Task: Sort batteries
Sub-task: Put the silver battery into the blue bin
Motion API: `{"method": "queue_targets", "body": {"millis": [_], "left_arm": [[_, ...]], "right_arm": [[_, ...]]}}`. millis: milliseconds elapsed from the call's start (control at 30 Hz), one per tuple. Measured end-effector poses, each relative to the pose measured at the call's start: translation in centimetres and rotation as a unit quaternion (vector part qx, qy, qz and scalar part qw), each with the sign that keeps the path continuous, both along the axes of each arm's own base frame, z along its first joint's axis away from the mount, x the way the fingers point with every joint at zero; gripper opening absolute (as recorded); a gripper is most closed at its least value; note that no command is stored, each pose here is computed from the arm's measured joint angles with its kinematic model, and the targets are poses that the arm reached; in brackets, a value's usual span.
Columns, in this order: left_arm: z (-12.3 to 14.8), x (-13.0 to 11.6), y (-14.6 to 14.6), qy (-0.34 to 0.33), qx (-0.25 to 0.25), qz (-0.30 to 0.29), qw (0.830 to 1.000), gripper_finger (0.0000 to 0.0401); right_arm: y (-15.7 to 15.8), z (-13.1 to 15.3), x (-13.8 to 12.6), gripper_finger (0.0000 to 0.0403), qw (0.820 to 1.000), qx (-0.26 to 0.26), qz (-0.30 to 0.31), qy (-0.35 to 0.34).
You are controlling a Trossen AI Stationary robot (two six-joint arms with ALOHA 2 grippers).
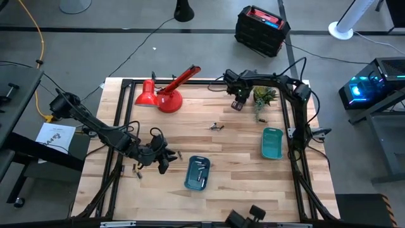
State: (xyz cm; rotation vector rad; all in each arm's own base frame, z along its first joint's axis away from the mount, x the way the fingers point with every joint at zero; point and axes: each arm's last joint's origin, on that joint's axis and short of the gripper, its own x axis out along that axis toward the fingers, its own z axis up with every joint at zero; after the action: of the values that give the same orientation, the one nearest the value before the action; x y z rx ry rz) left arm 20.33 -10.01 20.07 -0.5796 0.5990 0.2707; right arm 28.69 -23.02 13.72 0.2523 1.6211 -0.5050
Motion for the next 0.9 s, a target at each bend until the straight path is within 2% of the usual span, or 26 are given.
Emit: {"method": "queue_targets", "body": {"millis": [33,133,200,300,433,533,700,833,900], "left_arm": [[0.0,0.0,0.0,0.001,0.005,-0.003,1.0,0.0129],[0.0,0.0,0.0,0.005,0.036,-0.024,0.999,0.0129],[-0.1,-0.1,0.1,0.011,0.057,-0.036,0.998,0.0129],[-0.3,-0.2,0.4,0.025,0.075,-0.04,0.996,0.0129],[-0.6,-0.3,0.8,0.045,0.092,-0.028,0.994,0.0129],[-0.7,-0.3,1.1,0.049,0.1,-0.018,0.994,0.0129],[-0.6,-0.2,1.4,0.048,0.099,-0.011,0.994,0.0129],[-0.6,-0.2,1.4,0.049,0.098,-0.012,0.994,0.0129],[-0.6,-0.2,1.4,0.048,0.098,-0.012,0.994,0.0129]], "right_arm": [[0.4,0.3,0.1,0.0024,1.0,0.004,0.005,-0.002],[2.4,1.9,0.3,0.0034,0.999,0.035,0.014,-0.013],[3.6,4.0,0.7,0.0035,0.998,0.032,0.012,-0.054],[5.9,7.2,1.2,0.0015,0.991,0.043,0.005,-0.127],[11.3,10.9,3.7,0.0017,0.955,0.097,0.035,-0.28],[16.0,12.6,5.7,0.0028,0.922,0.124,0.078,-0.358],[24.9,12.6,8.6,0.003,0.875,0.174,0.158,-0.422],[30.3,10.9,10.1,0.0031,0.854,0.198,0.198,-0.439],[32.1,9.9,10.5,0.0031,0.85,0.194,0.208,-0.443]]}}
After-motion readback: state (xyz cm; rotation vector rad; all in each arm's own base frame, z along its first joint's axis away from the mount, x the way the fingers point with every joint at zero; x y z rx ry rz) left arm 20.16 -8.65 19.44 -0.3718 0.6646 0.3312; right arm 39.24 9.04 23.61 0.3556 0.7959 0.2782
